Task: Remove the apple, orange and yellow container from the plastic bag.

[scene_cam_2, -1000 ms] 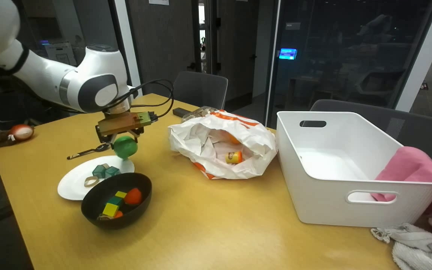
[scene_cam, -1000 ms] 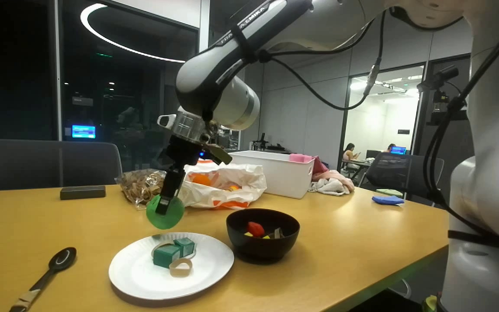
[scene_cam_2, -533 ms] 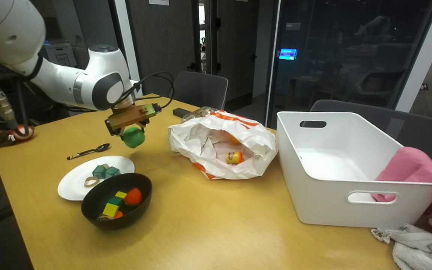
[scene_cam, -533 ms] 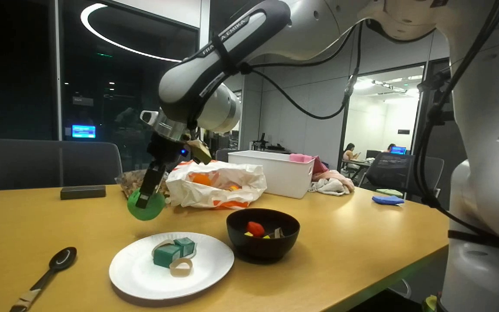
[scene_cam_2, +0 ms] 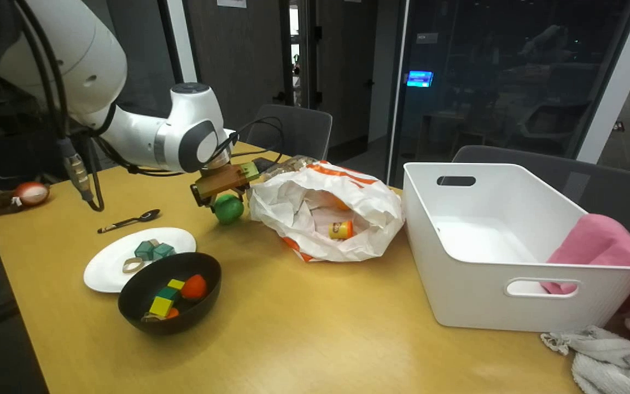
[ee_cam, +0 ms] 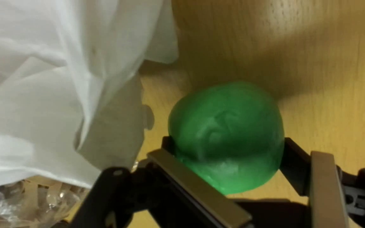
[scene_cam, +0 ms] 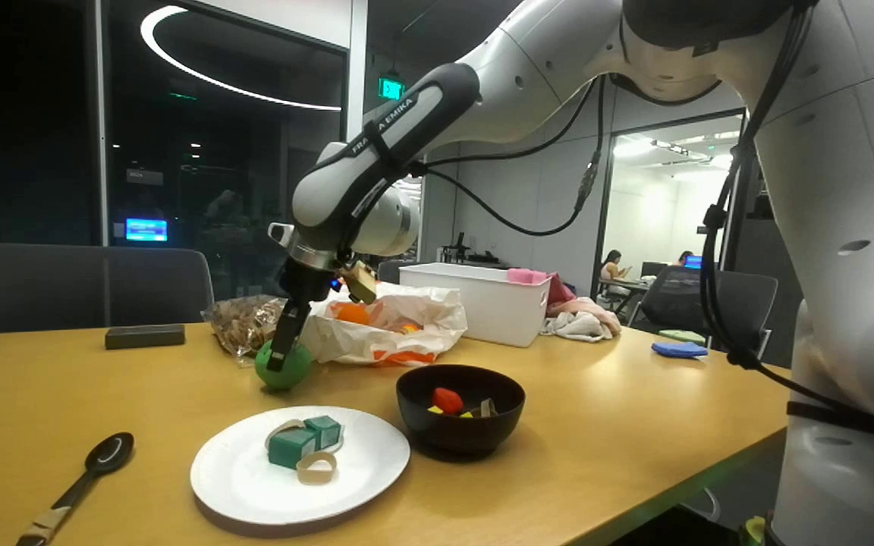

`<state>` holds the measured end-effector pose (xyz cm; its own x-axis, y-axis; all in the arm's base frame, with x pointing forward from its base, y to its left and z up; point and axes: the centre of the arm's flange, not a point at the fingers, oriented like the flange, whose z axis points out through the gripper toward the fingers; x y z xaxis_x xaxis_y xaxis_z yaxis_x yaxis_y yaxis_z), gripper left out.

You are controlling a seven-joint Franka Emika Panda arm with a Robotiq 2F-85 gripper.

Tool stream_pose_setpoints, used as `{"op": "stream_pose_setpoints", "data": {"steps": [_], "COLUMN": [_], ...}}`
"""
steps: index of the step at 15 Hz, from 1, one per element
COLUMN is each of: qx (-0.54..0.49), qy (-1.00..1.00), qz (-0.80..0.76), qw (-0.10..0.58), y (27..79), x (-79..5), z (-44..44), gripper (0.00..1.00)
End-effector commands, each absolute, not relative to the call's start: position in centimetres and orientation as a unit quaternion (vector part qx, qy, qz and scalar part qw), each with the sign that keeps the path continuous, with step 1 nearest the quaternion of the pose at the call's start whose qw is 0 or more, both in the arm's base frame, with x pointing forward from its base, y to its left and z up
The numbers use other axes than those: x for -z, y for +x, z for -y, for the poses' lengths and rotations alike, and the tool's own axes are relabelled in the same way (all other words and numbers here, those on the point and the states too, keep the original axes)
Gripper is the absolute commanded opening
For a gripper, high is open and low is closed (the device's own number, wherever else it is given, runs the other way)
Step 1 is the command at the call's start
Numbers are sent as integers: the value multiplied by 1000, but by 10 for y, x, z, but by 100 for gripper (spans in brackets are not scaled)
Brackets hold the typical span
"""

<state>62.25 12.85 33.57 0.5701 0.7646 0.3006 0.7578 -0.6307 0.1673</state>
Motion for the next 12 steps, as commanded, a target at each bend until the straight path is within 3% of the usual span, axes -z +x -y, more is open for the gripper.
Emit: {"op": "stream_pose_setpoints", "data": {"steps": [1, 3, 7, 12], "qx": [-181, -185, -202, -292], "qy": [890, 890, 880, 863], "qz": [-419, -416, -429, -411], "qw": [15, 9, -9, 9], "y": [634, 632, 618, 608], "x": [-336, -339, -368, -448], "z": [-126, -128, -142, -143], "gripper": [95, 100, 100, 100]}}
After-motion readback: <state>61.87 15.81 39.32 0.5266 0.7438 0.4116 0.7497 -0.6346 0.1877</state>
